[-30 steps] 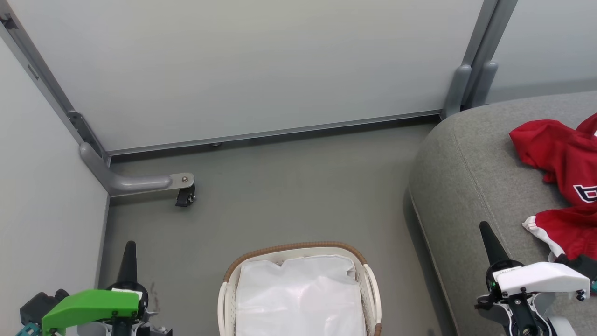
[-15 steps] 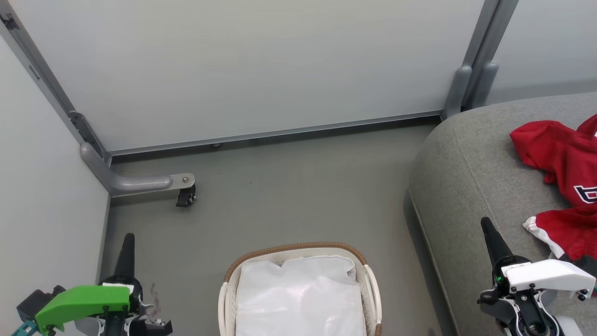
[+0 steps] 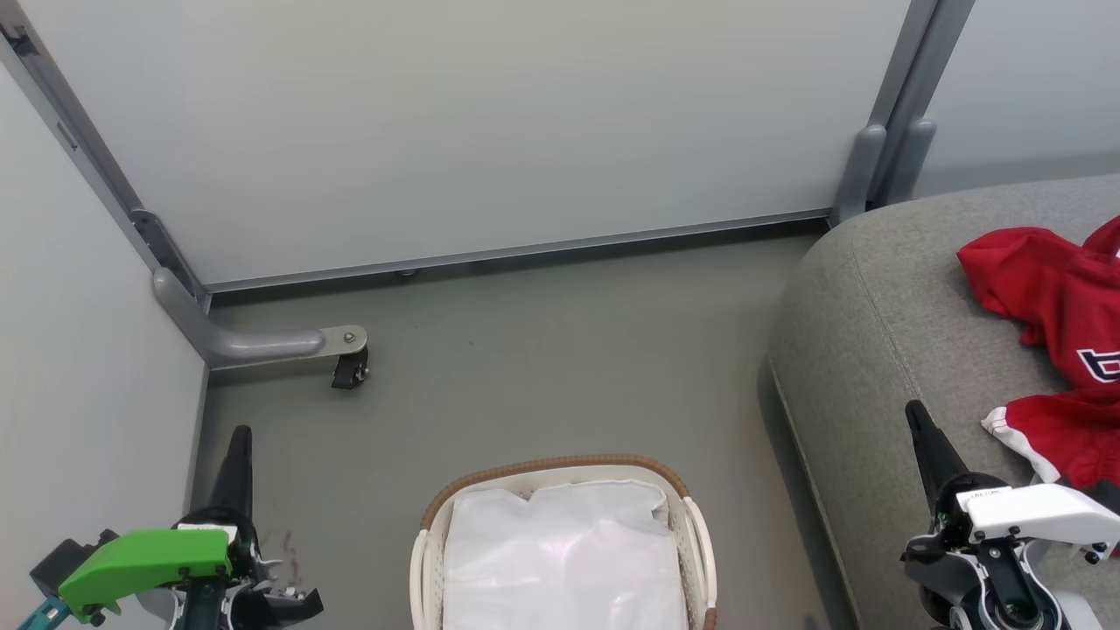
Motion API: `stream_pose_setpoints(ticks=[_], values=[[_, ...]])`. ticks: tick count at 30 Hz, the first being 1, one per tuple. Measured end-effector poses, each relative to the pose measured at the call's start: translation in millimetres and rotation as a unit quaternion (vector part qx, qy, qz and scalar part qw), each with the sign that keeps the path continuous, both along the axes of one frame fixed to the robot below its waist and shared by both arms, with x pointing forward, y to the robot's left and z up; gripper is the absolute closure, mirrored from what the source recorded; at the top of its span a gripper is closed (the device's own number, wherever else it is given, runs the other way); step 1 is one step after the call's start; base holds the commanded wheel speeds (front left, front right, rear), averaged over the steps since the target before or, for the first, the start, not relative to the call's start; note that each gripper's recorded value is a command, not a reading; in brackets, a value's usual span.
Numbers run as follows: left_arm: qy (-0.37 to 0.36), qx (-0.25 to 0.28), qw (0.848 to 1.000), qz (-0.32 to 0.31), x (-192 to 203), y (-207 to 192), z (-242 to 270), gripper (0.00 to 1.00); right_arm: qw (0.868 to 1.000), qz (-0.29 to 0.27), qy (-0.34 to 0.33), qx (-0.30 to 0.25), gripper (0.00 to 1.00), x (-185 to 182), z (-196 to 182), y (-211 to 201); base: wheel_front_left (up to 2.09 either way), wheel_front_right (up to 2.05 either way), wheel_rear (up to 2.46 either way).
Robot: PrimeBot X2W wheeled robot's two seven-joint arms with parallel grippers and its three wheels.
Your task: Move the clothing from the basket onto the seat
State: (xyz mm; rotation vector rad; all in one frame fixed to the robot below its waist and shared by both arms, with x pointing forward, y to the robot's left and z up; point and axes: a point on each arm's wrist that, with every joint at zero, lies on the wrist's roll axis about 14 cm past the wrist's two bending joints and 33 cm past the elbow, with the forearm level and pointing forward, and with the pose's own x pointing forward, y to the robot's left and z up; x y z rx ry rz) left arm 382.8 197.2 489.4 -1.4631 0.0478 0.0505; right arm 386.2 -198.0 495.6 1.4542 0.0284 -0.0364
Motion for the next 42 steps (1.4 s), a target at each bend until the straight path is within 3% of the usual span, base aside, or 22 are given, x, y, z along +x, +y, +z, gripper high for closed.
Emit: stream_pose_setpoints(ticks=[19, 42], values=[[-0.025, -0.057, 0.998, -0.001, 4.7, 1.6, 14.2, 1.0, 0.998, 0.003, -0.016, 0.061, 1.0, 1.4, 8.6, -0.8, 0.0, 0.0, 0.0], [-0.026, -0.057, 0.998, -0.001, 4.7, 1.7, 14.3, 1.0, 0.998, 0.003, -0.017, 0.061, 1.0, 1.5, 8.8, -0.8, 0.0, 0.0, 0.0]])
